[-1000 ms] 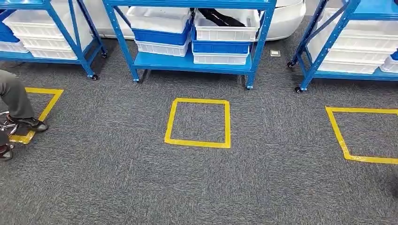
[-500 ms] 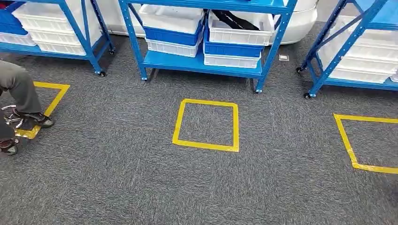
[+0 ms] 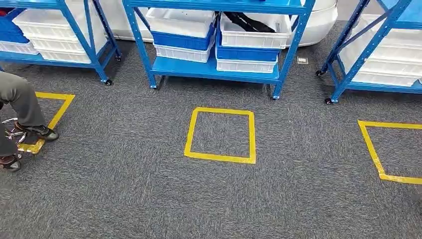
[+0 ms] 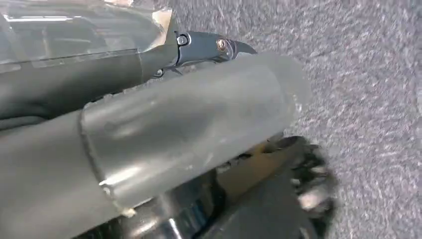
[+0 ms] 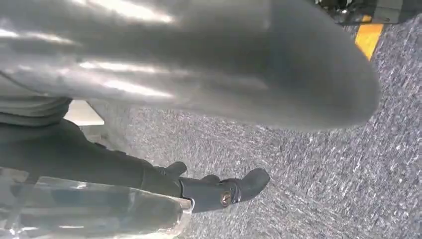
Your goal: Take the parts from the cabinet and place them on the table.
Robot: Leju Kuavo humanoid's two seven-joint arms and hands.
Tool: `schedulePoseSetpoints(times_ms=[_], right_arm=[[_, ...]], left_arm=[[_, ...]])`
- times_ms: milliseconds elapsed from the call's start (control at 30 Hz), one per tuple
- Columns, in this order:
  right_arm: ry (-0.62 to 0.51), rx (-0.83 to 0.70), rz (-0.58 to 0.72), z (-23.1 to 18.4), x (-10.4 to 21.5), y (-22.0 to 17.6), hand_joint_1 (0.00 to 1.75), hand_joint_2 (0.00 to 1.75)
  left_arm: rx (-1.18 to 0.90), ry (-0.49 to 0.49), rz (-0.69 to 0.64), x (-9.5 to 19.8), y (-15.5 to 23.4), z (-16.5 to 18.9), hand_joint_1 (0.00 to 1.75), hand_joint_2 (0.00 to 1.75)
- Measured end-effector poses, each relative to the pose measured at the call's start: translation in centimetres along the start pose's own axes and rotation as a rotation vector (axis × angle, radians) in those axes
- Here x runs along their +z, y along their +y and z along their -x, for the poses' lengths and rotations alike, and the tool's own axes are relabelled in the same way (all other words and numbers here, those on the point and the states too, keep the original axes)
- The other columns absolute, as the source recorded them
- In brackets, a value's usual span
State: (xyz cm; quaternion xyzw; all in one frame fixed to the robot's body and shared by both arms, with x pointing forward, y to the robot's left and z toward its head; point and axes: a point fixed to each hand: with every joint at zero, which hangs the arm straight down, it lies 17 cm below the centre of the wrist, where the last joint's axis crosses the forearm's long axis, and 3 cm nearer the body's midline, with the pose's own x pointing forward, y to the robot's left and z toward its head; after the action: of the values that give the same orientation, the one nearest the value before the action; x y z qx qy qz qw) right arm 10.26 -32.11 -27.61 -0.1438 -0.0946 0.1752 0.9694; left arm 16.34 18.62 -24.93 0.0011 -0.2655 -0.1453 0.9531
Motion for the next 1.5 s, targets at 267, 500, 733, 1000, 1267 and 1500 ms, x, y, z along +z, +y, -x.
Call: schedulePoseSetpoints(times_ms=[267,500,733,1000,1267,1500], right_arm=[[-0.002,0.003,0.003,-0.14,-0.04,-0.21,0.00,0.00],[-0.002,0.003,0.004,-0.12,-0.05,-0.23,0.00,0.00],[-0.002,0.004,0.004,-0.12,-0.04,-0.20,0.00,0.00],[0.000,0.011,0.007,-0.06,-0.06,-0.29,0.00,0.00],[-0.006,0.015,0.007,-0.23,-0.07,-0.33,0.00,0.00],[0.003,0.017,0.006,0.37,-0.06,-0.28,0.00,0.00]], left_arm=[[0.006,-0.003,0.002,-0.02,-0.19,-0.22,0.00,0.00],[0.008,-0.003,0.002,-0.02,-0.19,-0.22,0.00,0.00],[0.008,-0.005,0.002,-0.02,-0.15,-0.26,0.00,0.00],[0.010,-0.007,0.002,-0.02,-0.21,-0.31,0.00,0.00],[0.015,-0.019,0.018,-0.04,-0.45,-0.73,0.00,0.00],[0.010,-0.032,0.025,0.05,-0.64,-0.78,0.00,0.00]])
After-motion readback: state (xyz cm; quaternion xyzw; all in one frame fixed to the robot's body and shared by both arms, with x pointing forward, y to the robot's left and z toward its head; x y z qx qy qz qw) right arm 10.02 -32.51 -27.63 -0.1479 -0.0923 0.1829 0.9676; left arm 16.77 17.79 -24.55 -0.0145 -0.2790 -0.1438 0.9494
